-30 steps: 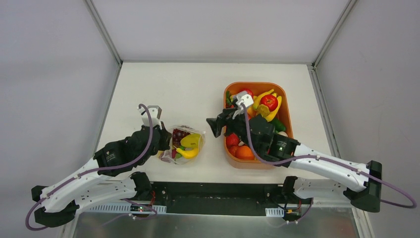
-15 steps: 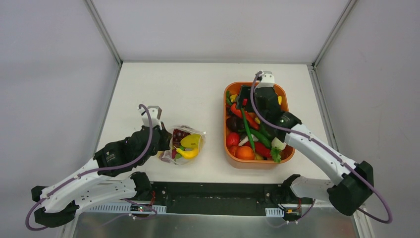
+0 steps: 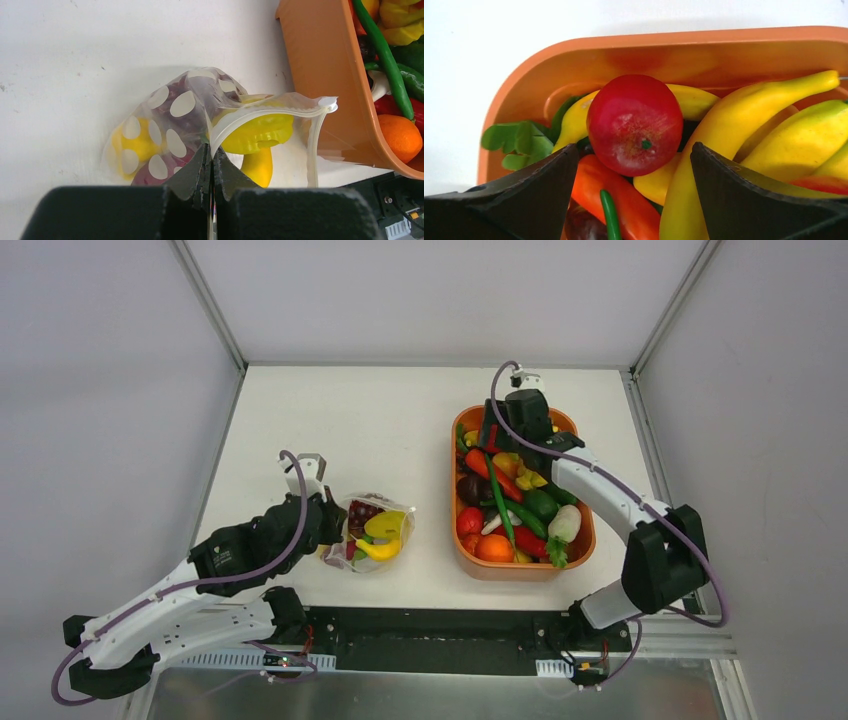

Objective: Place the food in the zip-top bag and seal the zipper

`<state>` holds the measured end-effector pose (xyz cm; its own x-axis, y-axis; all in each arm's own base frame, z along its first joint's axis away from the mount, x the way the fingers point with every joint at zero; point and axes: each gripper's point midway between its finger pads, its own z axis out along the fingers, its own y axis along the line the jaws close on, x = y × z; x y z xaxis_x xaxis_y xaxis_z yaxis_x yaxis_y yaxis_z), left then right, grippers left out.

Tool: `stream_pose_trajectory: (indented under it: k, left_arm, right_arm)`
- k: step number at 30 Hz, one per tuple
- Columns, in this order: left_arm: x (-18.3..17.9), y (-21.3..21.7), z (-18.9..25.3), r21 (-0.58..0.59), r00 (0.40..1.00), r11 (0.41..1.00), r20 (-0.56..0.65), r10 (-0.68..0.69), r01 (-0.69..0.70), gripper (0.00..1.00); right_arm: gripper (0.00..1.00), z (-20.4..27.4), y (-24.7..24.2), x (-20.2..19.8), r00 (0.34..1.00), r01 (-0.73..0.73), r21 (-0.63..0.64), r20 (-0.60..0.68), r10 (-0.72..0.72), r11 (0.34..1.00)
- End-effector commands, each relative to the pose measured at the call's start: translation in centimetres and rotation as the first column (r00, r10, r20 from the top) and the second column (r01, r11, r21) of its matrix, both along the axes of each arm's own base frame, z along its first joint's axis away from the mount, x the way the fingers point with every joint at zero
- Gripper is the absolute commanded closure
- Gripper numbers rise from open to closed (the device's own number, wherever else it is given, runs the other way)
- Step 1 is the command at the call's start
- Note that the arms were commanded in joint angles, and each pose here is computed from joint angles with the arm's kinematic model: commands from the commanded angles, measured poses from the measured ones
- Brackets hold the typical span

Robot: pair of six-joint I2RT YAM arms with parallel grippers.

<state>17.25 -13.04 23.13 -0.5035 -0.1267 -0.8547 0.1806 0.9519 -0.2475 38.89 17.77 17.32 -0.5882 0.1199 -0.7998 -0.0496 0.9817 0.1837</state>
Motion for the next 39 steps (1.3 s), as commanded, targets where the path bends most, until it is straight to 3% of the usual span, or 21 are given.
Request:
stream_pose_trajectory:
  k: [1,9,14,19,28,33,36,39]
  left_arm:
    - [-0.2,-0.3,0.6,-0.027,1.0,0.999,0.016,-0.018,0.019,0.98]
    - [-0.2,-0.3,0.6,-0.025,1.0,1.0,0.015,-0.018,0.018,0.98]
    - [-0.2,-0.4,0.7,-0.025,1.0,0.999,0.015,-0.021,0.022,0.98]
    - [-0.1,-0.4,0.6,-0.021,1.0,1.0,0.012,-0.021,0.021,0.98]
    - [0.0,-0.6,0.9,-0.022,1.0,1.0,0.015,-0.018,0.018,0.98]
    - [0.1,-0.5,0.7,-0.01,1.0,1.0,0.011,-0.011,0.011,0.98]
    - [0.1,-0.6,0.7,-0.008,1.0,1.0,0.011,-0.013,0.013,0.98]
    - [0.1,-0.7,0.8,-0.009,1.0,1.0,0.009,-0.016,0.016,0.98]
  right_arm:
    - [0.14,1.1,0.5,1.6,1.0,0.001,0.006,0.03,-0.001,1.0]
    - [0.14,-0.2,0.9,2.6,0.999,-0.036,-0.044,0.02,0.037,0.998]
    - [0.33,-0.9,1.0,2.6,0.999,-0.044,-0.056,-0.005,0.044,0.997]
    - [0.5,0.7,2.0,2.2,0.997,-0.074,0.008,0.022,0.074,0.997]
    - [0.52,7.3,1.7,-1.1,0.974,-0.117,0.184,0.212,0.077,0.976]
    - [0.53,9.0,1.7,-3.7,0.966,-0.159,0.266,0.241,0.094,0.951]
    - [0.53,9.9,2.2,-5.4,0.961,-0.2,0.327,0.25,0.12,0.924]
    - [0.53,10.6,3.8,-7.9,0.947,-0.293,0.431,0.251,0.199,0.853]
